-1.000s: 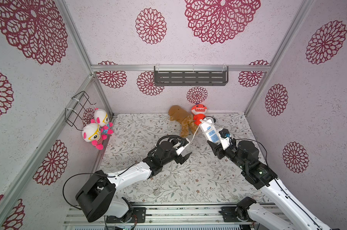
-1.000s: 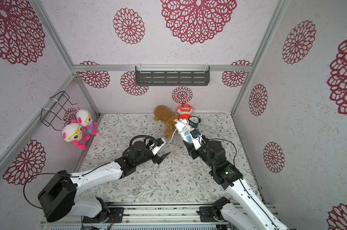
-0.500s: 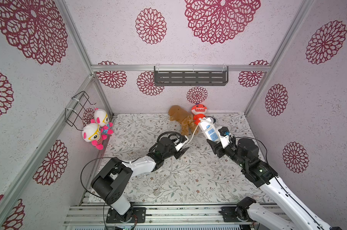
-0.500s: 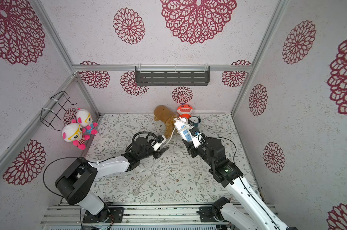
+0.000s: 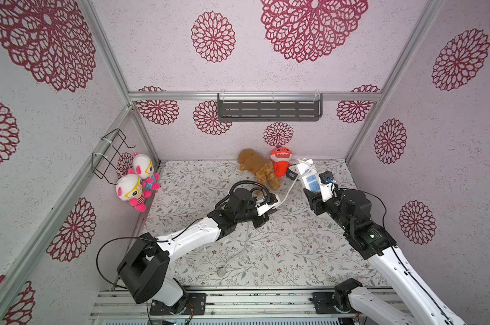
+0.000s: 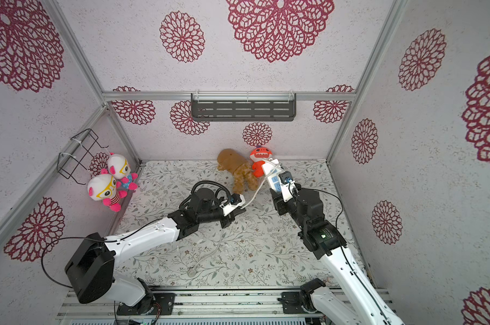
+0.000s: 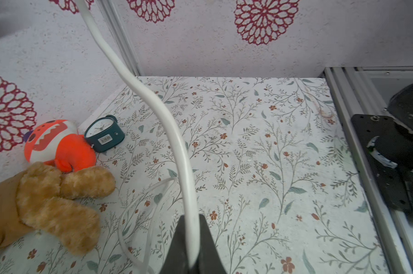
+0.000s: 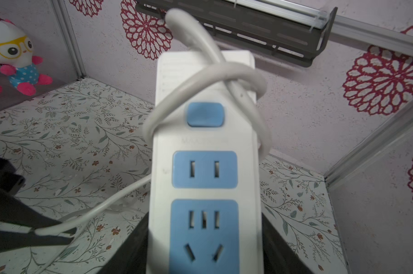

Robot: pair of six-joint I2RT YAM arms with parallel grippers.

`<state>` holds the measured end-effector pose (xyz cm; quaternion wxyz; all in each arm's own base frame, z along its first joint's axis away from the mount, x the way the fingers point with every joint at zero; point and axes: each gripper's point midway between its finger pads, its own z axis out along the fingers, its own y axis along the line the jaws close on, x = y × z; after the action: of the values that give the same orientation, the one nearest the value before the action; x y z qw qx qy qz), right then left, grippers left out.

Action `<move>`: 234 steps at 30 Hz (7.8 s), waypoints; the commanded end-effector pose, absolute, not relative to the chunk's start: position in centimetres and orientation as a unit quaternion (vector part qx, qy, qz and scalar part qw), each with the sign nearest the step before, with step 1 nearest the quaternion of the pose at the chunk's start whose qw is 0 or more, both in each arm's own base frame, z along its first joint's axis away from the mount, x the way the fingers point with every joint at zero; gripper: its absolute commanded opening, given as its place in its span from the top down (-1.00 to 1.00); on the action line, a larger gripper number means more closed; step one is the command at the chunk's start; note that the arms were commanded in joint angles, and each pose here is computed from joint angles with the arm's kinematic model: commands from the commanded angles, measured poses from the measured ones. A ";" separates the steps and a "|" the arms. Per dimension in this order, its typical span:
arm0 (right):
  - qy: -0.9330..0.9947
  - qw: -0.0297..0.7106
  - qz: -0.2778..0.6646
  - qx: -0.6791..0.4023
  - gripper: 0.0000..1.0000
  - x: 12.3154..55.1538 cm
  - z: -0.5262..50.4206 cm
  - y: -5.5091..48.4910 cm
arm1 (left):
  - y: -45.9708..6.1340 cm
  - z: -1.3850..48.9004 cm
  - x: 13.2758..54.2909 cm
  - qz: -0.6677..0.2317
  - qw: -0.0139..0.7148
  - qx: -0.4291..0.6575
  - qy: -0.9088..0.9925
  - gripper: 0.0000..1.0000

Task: Wrap the cord around the power strip
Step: Wrap the power cord around the power strip.

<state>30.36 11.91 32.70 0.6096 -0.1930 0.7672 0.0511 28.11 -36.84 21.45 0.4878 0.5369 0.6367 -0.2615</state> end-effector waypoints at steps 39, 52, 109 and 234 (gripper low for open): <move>0.765 0.450 0.206 -0.412 1.00 24.0 23.0 19.7 | -34.7 34.5 26.4 -0.028 0.467 0.733 0.494 1.00; 0.684 0.476 0.275 -0.480 1.00 20.2 24.7 22.8 | -33.4 34.0 27.9 -0.054 0.424 0.747 0.509 1.00; 0.567 0.714 0.252 -0.325 1.00 21.1 38.9 20.3 | -36.7 26.2 29.6 -0.452 0.430 0.494 0.606 0.37; 0.795 0.469 0.214 -0.319 1.00 25.9 25.5 16.9 | -38.3 33.2 16.6 -0.247 0.317 0.759 0.512 1.00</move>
<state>27.11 15.33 25.21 0.4729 -0.2779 0.8158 0.1834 16.89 -38.57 31.54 0.2907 0.7393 0.5463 -0.2655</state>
